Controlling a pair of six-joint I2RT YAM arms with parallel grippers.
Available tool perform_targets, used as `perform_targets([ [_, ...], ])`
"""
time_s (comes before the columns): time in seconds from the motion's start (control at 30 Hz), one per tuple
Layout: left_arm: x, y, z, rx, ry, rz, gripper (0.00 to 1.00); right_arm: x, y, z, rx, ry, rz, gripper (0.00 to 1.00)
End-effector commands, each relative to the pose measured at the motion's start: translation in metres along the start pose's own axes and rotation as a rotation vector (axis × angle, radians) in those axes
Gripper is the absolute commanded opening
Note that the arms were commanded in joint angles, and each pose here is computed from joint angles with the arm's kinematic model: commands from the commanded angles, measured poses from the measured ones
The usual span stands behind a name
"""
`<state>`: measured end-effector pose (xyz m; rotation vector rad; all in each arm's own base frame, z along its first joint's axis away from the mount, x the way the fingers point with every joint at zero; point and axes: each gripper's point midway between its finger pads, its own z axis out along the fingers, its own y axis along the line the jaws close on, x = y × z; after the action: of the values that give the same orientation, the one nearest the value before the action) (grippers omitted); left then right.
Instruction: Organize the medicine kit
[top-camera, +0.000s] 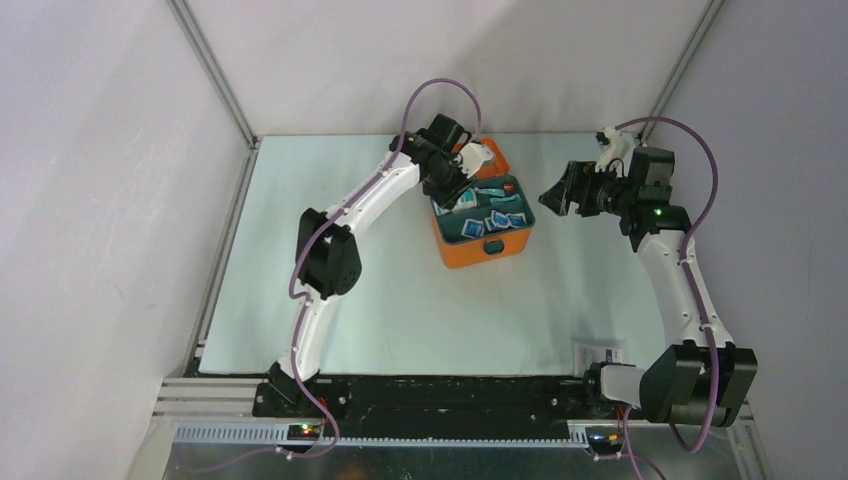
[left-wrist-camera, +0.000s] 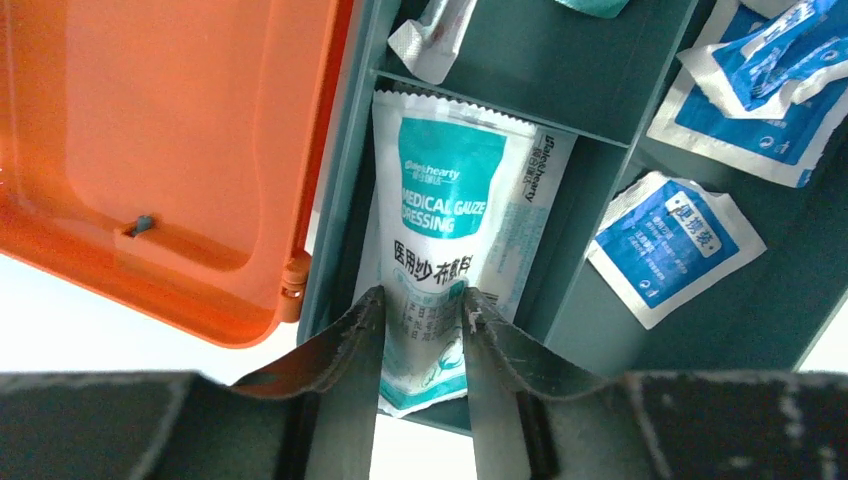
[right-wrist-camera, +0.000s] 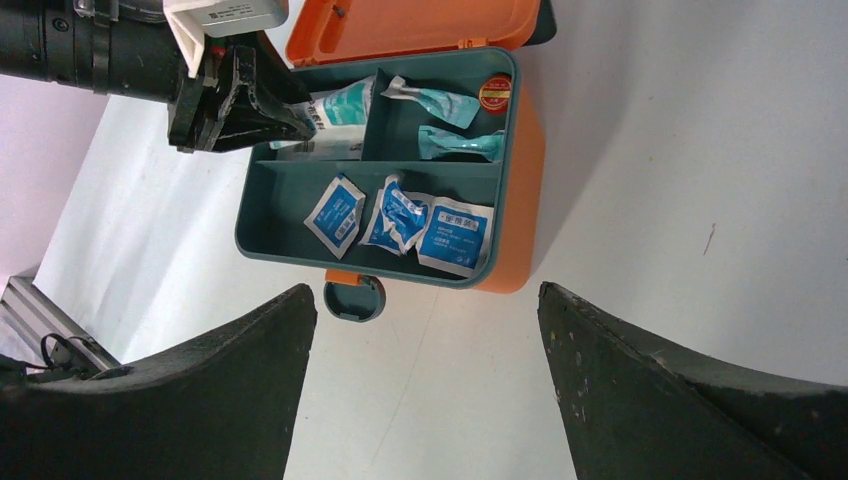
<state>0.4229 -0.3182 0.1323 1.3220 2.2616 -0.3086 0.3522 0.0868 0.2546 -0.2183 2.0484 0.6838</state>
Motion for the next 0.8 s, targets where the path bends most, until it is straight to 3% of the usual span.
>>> perform_targets([
  [0.0, -0.017, 0.001, -0.023, -0.049, -0.048, 0.040, 0.41, -0.014, 0.007, -0.008, -0.015, -0.055, -0.032, 0.86],
  [0.27, -0.038, 0.002, -0.067, -0.103, -0.129, 0.067, 0.53, -0.014, 0.006, -0.008, -0.018, -0.055, -0.026, 0.86],
  [0.5, -0.051, -0.007, -0.073, -0.057, -0.181, 0.032, 0.51, -0.014, 0.006, -0.007, -0.019, -0.057, -0.027, 0.86],
  [0.57, -0.053, -0.006, -0.064, -0.051, -0.178, 0.017, 0.40, -0.014, 0.005, -0.008, -0.017, -0.055, -0.025, 0.86],
  [0.67, -0.055, -0.007, -0.050, -0.028, -0.174, 0.001, 0.08, -0.014, 0.005, -0.008, -0.015, -0.057, -0.027, 0.86],
  [0.77, -0.052, -0.008, -0.039, -0.010, -0.162, -0.006, 0.01, -0.013, 0.004, -0.009, -0.012, -0.061, -0.028, 0.86],
])
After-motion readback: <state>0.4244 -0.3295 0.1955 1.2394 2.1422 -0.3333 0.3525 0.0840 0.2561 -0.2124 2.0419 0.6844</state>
